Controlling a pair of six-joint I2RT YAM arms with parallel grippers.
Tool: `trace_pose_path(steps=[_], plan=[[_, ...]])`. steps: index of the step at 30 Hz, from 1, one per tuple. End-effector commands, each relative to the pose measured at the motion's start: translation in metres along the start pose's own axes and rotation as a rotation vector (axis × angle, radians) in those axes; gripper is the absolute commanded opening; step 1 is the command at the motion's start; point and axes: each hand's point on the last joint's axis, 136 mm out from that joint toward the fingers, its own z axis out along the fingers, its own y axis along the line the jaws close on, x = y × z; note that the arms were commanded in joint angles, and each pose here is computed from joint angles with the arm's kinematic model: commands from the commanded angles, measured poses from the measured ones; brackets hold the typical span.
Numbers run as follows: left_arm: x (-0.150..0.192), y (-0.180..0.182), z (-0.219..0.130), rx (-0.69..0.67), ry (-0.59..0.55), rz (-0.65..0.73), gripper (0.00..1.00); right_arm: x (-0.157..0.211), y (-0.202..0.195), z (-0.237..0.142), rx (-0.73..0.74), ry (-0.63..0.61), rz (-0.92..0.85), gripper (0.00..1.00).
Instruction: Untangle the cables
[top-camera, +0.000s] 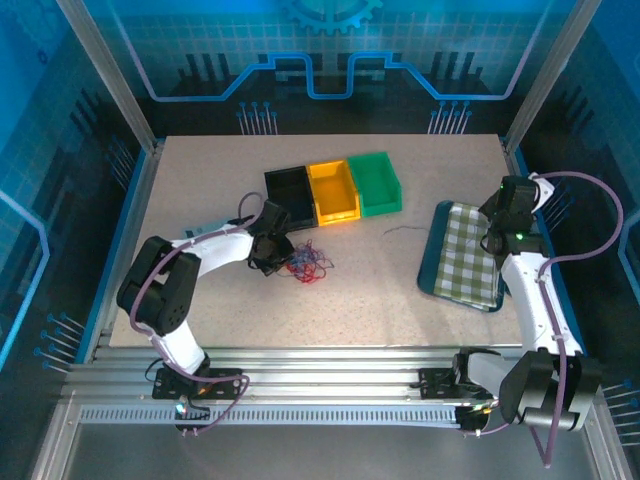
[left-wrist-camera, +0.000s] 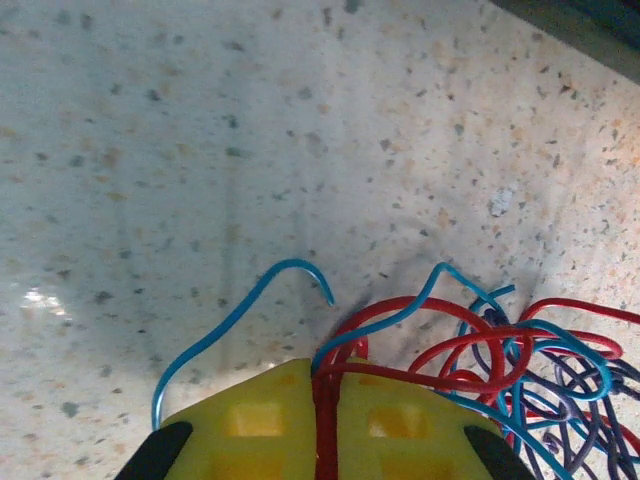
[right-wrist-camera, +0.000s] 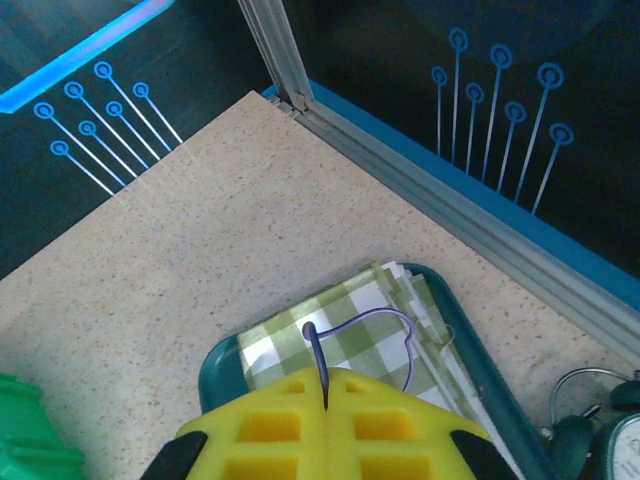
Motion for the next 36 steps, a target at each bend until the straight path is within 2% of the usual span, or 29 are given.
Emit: trace_pose_path(steps=[1, 5, 9, 18, 24, 36], plan=[[-0.001, 0.026, -0.004, -0.086, -0.013, -0.014, 0.00, -0.023, 0.022, -0.015, -0.060, -0.082, -0.109, 0.00], [0.008, 0.012, 0.000, -0.073, 0.011, 0.031, 0.00, -0.008, 0.104, -0.037, -0.300, -0.091, -0.338, 0.00], [0.023, -0.018, 0.006, -0.040, 0.032, 0.086, 0.00, -0.004, 0.162, -0.065, -0.431, -0.108, -0.466, 0.00], [0.039, -0.055, 0.018, 0.080, 0.081, 0.051, 0.00, -0.065, 0.225, -0.103, -0.509, -0.246, -0.455, 0.00], [0.039, -0.062, 0.021, 0.085, 0.084, 0.069, 0.00, -0.098, 0.263, -0.122, -0.568, -0.342, -0.457, 0.00], [0.038, -0.069, 0.031, 0.088, 0.103, 0.074, 0.00, -0.139, 0.314, -0.128, -0.633, -0.464, -0.452, 0.00]])
